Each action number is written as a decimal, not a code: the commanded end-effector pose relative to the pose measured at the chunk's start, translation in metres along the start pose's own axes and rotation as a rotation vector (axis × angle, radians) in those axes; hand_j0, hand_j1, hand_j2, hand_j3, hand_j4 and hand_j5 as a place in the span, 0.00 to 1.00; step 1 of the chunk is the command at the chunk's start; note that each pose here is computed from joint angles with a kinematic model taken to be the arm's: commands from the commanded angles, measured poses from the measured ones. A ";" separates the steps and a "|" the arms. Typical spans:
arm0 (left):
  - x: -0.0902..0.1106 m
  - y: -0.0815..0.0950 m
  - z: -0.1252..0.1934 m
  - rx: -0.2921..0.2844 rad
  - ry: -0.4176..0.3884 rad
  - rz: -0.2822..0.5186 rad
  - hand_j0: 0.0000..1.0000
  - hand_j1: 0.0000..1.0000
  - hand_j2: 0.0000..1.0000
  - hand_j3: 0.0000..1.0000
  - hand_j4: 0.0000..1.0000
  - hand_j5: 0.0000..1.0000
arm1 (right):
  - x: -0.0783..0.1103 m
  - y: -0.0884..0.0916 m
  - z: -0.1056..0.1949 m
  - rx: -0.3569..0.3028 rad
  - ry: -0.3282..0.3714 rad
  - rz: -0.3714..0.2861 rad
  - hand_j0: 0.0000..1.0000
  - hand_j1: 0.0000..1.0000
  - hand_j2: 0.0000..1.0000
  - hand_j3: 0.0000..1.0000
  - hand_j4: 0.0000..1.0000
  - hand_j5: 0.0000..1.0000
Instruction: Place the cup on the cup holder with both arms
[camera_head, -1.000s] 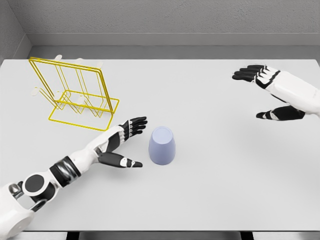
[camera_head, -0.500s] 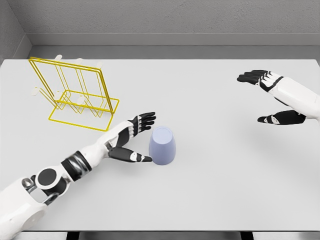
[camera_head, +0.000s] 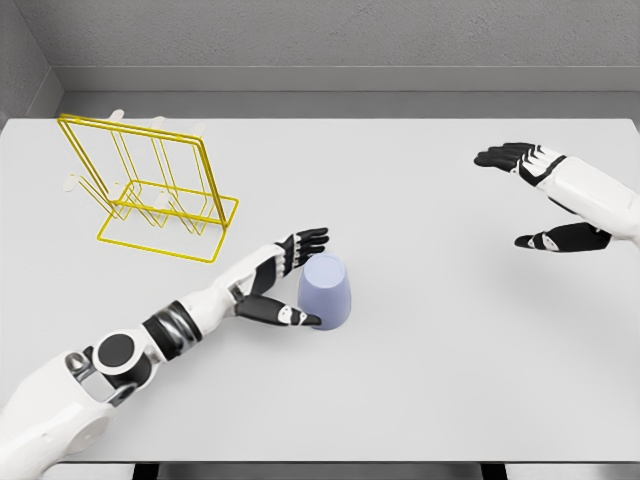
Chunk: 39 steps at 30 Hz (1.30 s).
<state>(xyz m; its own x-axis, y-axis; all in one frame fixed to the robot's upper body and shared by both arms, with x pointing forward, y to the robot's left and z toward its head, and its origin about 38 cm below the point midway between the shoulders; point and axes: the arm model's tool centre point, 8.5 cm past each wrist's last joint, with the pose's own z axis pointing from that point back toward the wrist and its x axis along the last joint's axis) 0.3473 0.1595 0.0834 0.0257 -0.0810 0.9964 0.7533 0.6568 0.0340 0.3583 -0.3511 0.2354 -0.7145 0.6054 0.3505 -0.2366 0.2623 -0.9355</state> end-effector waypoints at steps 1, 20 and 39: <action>-0.004 -0.003 -0.002 -0.006 0.010 -0.001 1.00 1.00 1.00 1.00 1.00 1.00 | 0.000 -0.001 0.000 -0.005 0.000 -0.006 1.00 1.00 1.00 1.00 1.00 1.00; -0.003 -0.013 -0.012 -0.011 -0.012 0.018 0.65 0.65 0.65 0.65 0.65 0.65 | 0.000 -0.001 0.001 -0.007 0.001 -0.007 1.00 1.00 1.00 1.00 1.00 1.00; 0.022 -0.020 -0.011 -0.038 -0.090 0.008 0.56 0.56 0.56 0.56 0.56 0.56 | -0.001 -0.001 0.005 -0.011 0.010 -0.009 1.00 1.00 1.00 1.00 1.00 1.00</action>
<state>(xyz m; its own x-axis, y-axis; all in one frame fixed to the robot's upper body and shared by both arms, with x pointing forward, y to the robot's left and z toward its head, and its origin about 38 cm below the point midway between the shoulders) 0.3420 0.1378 0.0989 -0.0183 -0.0180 0.9997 0.7730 0.6339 0.0255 0.3559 -0.3555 0.2348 -0.7065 0.6129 0.3539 -0.2348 0.2687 -0.9342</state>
